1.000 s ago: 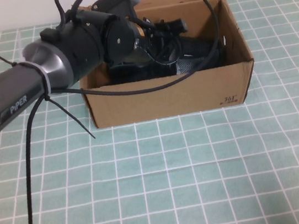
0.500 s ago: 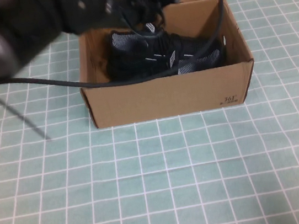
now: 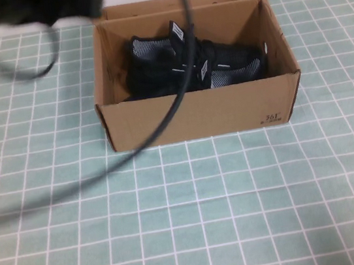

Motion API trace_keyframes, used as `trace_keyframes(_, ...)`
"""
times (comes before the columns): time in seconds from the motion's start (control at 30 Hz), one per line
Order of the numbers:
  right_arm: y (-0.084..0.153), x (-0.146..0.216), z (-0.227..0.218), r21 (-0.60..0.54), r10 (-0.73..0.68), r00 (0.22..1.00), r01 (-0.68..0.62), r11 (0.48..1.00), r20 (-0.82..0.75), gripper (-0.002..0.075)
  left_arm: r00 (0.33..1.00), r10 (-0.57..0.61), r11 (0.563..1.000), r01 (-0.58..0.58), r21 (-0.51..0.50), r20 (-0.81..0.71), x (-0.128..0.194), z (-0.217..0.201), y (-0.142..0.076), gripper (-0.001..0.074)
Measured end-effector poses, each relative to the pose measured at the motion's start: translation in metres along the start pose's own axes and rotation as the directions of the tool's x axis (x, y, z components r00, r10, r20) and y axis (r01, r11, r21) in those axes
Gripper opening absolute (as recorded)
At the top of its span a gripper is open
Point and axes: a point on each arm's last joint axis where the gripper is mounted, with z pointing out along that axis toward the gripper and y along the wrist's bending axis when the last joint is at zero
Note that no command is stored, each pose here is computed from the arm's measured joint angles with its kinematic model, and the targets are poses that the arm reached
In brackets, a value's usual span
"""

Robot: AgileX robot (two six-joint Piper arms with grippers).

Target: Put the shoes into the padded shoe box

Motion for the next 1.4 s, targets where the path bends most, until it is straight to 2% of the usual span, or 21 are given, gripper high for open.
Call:
trace_keyframes(0.2,0.0,0.0,0.0,-0.001,0.003,1.0,-0.003,1.0,-0.002,-0.0008,0.999,-0.033,0.994,0.03,0.103,0.029,0.057,-0.055,-0.004,0.0004)
trace_keyframes(0.33,0.0,0.0,0.0,-0.001,0.003,1.0,-0.003,1.0,-0.002,-0.0008,0.993,-0.114,0.978,0.108,0.177,0.022,0.112,-0.078,-0.009,0.0004)
trace_keyframes(0.47,0.0,0.0,0.0,-0.001,0.003,1.0,-0.003,1.0,-0.002,-0.0008,0.988,-0.148,0.972,0.134,0.195,0.054,0.152,-0.09,-0.01,0.0003)
trace_keyframes(0.53,0.0,0.0,0.0,-0.001,0.003,1.0,-0.003,1.0,-0.002,-0.0008,0.985,-0.159,0.969,0.142,0.202,0.068,0.161,-0.096,-0.01,0.0003)
trace_keyframes(0.73,0.0,0.0,0.0,-0.001,0.003,1.0,-0.003,1.0,-0.002,-0.0008,0.975,-0.204,0.954,0.178,0.242,0.085,0.168,-0.111,-0.011,0.0003)
trace_keyframes(1.4,0.0,0.0,0.0,-0.001,0.001,1.0,-0.001,1.0,-0.002,-0.0008,0.977,-0.196,0.956,0.172,0.236,0.08,0.169,-0.11,-0.011,0.0002)
